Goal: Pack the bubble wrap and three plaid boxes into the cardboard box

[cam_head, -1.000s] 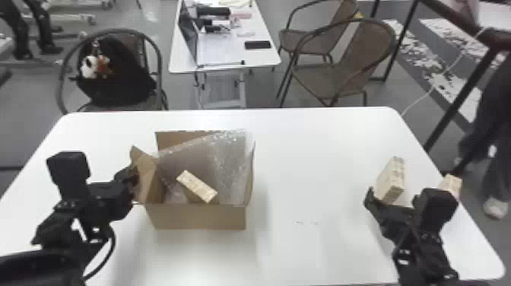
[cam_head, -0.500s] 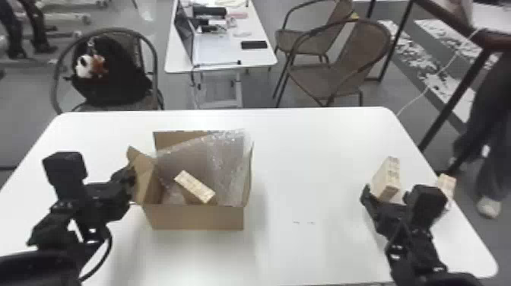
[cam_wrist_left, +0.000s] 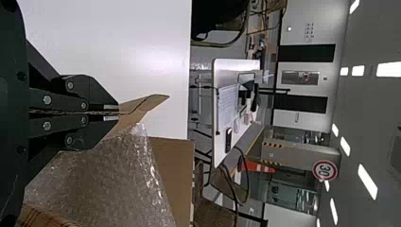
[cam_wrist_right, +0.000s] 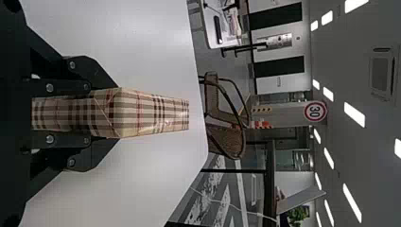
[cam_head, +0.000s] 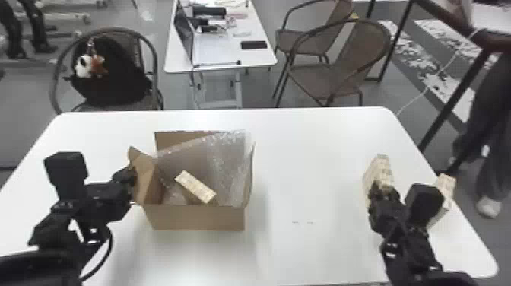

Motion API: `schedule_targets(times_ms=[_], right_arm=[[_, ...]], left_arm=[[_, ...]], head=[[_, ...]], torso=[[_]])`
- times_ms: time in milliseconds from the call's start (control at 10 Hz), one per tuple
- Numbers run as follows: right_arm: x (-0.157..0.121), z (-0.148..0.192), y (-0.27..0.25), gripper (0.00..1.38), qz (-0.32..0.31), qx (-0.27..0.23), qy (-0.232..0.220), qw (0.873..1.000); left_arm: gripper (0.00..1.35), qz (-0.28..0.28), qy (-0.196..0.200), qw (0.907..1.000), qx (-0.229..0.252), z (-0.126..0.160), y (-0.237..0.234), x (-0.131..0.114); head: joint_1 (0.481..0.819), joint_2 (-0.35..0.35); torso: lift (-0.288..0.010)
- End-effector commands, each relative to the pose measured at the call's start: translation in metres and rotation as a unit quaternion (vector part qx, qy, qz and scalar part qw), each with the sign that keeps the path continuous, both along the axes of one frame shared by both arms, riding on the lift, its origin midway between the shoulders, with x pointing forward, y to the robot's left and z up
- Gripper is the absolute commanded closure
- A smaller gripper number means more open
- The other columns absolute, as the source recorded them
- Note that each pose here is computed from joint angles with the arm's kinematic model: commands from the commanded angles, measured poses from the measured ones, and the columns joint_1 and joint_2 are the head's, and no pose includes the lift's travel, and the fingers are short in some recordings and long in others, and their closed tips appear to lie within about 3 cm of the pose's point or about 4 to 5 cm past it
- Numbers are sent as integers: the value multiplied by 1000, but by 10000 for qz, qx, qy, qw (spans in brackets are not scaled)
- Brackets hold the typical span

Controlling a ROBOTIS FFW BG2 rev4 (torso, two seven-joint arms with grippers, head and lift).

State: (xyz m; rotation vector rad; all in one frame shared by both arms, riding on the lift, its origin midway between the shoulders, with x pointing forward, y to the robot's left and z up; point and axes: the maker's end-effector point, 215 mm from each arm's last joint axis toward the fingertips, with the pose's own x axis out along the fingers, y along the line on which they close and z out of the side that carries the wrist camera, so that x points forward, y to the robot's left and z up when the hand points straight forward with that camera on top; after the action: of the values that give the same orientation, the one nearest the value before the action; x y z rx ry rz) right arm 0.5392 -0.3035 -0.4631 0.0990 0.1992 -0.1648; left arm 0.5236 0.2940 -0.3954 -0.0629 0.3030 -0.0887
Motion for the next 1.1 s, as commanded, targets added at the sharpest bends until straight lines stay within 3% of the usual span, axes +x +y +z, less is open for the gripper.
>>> schedule_targets(times_ms=[0,200,400,600,800,1000], right_arm=[[-1,8,10,1108,67,62,-99,9999],[-2,19,24,1108,231,288,-227,9991],[6,80,91,1108,1240,603,-525,9891],[19,134,183,1108,2760,991,-333,9555],[26,197,254,1108,4141,741,-327,9066],[18,223,304,1108,4926,536,-313,8680]], left_arm=[[1214,4,-2,10000,-19,0,-1,0],[1214,-3,5,10000,-22,-1,-2,0],[1214,11,-19,10000,-21,1,0,1],[1214,12,-17,10000,-14,0,0,1],[1214,-13,-27,10000,5,2,-3,4],[1214,-39,0,10000,14,0,-7,5]], head=[[695,-10],[695,0],[695,26],[695,88],[695,192],[695,255]], torso=[[-92],[-92],[-92],[-92],[-92],[-92]])
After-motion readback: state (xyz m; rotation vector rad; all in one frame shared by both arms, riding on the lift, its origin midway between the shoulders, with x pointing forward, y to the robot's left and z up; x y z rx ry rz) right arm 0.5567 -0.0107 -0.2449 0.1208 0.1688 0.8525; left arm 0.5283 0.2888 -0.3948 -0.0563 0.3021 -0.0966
